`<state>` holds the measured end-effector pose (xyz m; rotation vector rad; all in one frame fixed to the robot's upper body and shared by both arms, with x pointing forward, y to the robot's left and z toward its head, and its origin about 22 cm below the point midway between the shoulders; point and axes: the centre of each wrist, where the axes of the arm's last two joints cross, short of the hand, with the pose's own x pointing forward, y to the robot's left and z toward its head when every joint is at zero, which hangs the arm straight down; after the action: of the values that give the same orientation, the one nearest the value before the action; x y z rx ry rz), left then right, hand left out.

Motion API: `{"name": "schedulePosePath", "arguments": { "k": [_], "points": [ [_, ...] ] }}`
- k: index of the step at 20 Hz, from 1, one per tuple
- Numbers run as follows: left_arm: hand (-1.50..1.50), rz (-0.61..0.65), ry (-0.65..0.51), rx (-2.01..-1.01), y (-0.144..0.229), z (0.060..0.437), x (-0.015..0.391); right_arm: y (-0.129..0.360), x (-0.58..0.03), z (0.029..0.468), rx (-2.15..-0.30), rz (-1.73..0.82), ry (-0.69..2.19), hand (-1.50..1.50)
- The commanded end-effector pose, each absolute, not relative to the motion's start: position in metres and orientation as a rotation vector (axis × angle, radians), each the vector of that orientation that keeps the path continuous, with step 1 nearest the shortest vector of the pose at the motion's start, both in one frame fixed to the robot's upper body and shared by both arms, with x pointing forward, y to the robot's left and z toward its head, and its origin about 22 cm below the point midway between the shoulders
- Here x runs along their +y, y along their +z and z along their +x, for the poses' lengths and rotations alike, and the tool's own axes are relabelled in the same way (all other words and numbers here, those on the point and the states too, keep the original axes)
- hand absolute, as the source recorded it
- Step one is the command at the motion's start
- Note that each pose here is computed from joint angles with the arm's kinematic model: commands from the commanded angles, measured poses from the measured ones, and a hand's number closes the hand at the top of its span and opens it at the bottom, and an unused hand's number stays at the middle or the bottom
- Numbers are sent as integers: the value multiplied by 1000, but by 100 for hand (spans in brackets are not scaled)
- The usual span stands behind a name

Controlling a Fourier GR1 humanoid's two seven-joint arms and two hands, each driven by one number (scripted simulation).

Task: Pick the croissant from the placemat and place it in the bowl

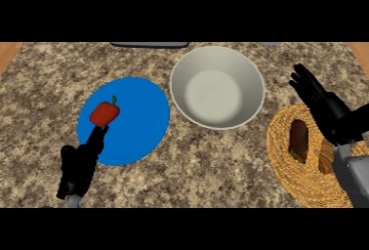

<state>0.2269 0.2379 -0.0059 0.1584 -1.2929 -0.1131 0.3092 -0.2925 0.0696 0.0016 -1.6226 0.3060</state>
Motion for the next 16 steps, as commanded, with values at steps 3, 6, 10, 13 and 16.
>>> {"name": "schedulePosePath", "arguments": {
  "k": [3, 6, 10, 13, 16],
  "points": [
    [0, 166, -103, -1369, 24, 245, 261, 46, -342, 292, -1550, -379, -134, 150],
    [0, 209, -113, -1446, 42, 254, 278, 41, -394, 271, -1455, -675, -498, 150],
    [0, 122, -153, -1421, 49, 257, 280, 2, -391, 244, -1366, -1105, -334, -150],
    [0, 78, -185, -1432, 63, 274, 284, -14, -326, 247, -1498, -1169, -328, -150],
    [0, 57, -220, -1424, 62, 281, 291, 0, -306, 261, -1561, -1272, -305, -150]
  ]
}}
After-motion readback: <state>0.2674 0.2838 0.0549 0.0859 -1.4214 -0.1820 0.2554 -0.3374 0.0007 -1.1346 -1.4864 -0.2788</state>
